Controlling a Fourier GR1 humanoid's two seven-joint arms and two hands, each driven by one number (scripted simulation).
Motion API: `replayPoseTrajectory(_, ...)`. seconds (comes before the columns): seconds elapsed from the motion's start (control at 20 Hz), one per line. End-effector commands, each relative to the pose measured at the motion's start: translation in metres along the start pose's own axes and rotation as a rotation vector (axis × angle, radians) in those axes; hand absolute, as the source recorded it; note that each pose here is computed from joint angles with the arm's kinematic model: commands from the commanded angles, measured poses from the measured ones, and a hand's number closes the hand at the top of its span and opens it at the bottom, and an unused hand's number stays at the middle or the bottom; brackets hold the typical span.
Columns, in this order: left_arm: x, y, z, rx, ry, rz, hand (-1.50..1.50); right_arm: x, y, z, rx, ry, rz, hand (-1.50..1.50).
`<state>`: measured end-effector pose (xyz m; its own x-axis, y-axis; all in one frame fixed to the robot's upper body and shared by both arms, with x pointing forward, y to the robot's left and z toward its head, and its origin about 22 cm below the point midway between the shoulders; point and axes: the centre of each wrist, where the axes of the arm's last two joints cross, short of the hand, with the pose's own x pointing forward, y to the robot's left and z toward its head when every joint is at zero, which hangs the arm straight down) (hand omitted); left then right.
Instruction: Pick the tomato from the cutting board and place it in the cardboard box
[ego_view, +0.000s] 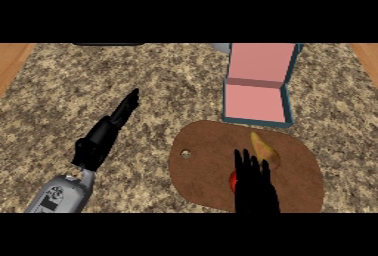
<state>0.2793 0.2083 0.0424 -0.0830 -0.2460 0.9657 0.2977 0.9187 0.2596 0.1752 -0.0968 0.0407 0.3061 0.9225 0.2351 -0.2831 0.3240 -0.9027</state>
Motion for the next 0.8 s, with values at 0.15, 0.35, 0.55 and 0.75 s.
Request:
replayPoseTrajectory(0.15, 0.001, 0.013, -0.006, -0.008, -0.008, 0.008, 0.0, 0.0, 0.016, -0.018, 0.01, 0.076, 0.042, -1.5)
replayPoseTrajectory(0.35, -0.018, -0.004, 0.009, 0.003, -0.01, -0.001, 0.0, -0.005, 0.017, -0.016, 0.017, 0.06, 0.032, 1.5)
replayPoseTrajectory(0.55, 0.013, 0.01, -0.004, 0.012, -0.004, -0.007, 0.0, -0.006, 0.018, -0.018, 0.028, 0.022, 0.084, 1.5)
replayPoseTrajectory(0.75, -0.02, -0.01, 0.001, 0.014, -0.014, -0.013, 0.0, -0.011, 0.03, -0.026, -0.036, 0.005, 0.121, 1.5)
